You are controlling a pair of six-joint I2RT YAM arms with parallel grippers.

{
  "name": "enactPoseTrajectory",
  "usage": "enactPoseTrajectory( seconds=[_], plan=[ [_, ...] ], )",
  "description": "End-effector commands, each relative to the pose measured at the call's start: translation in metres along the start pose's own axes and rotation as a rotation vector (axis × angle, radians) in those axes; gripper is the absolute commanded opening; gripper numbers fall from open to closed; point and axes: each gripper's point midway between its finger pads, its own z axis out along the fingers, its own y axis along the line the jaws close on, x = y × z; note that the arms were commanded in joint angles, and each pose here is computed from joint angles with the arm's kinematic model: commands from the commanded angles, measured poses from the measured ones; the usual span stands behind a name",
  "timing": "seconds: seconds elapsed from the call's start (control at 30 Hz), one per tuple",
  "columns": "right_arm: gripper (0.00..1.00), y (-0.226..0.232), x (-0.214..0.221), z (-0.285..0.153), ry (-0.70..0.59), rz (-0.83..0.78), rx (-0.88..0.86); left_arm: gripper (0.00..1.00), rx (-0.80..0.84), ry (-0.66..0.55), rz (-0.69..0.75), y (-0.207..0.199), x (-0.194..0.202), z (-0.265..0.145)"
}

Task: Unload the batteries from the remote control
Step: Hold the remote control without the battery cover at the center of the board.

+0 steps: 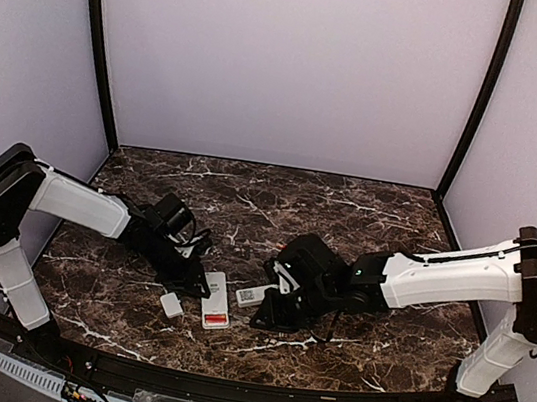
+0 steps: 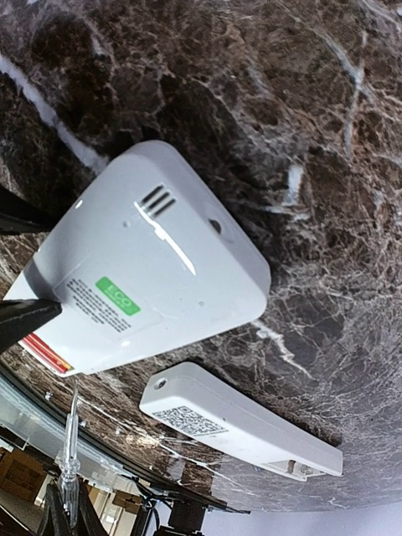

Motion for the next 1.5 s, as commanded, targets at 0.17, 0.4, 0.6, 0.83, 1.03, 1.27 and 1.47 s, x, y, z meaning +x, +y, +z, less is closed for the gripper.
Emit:
enactPoseTrajectory(
  seconds=[0.17,0.4,0.6,0.83,1.03,1.27,1.47],
  plan=[
    [0.00,0.011,0.000,0.002,0.002,-0.021,-0.001,0.23,-0.004,0.047,0.011,-0.001,0.006,0.003],
    [0.00,0.010,0.004,0.009,0.021,-0.010,0.008,0.21,0.000,0.066,0.011,0.000,0.007,0.005],
    [0.00,0.011,0.006,0.010,0.027,-0.010,0.016,0.20,0.001,0.071,0.009,0.000,0.009,0.006],
    [0.00,0.011,0.008,0.011,0.038,0.005,0.013,0.16,0.009,0.073,-0.005,0.000,0.010,0.007],
    [0.00,0.012,0.010,0.013,0.045,0.017,-0.001,0.14,0.024,0.066,-0.028,0.001,0.013,0.009],
    [0.00,0.020,0.012,0.014,0.058,0.018,-0.045,0.11,0.019,0.055,-0.036,0.003,0.015,0.008],
    [0.00,0.027,0.012,0.014,0.067,0.027,-0.092,0.10,0.015,0.053,-0.043,0.004,0.016,0.008]
  ],
)
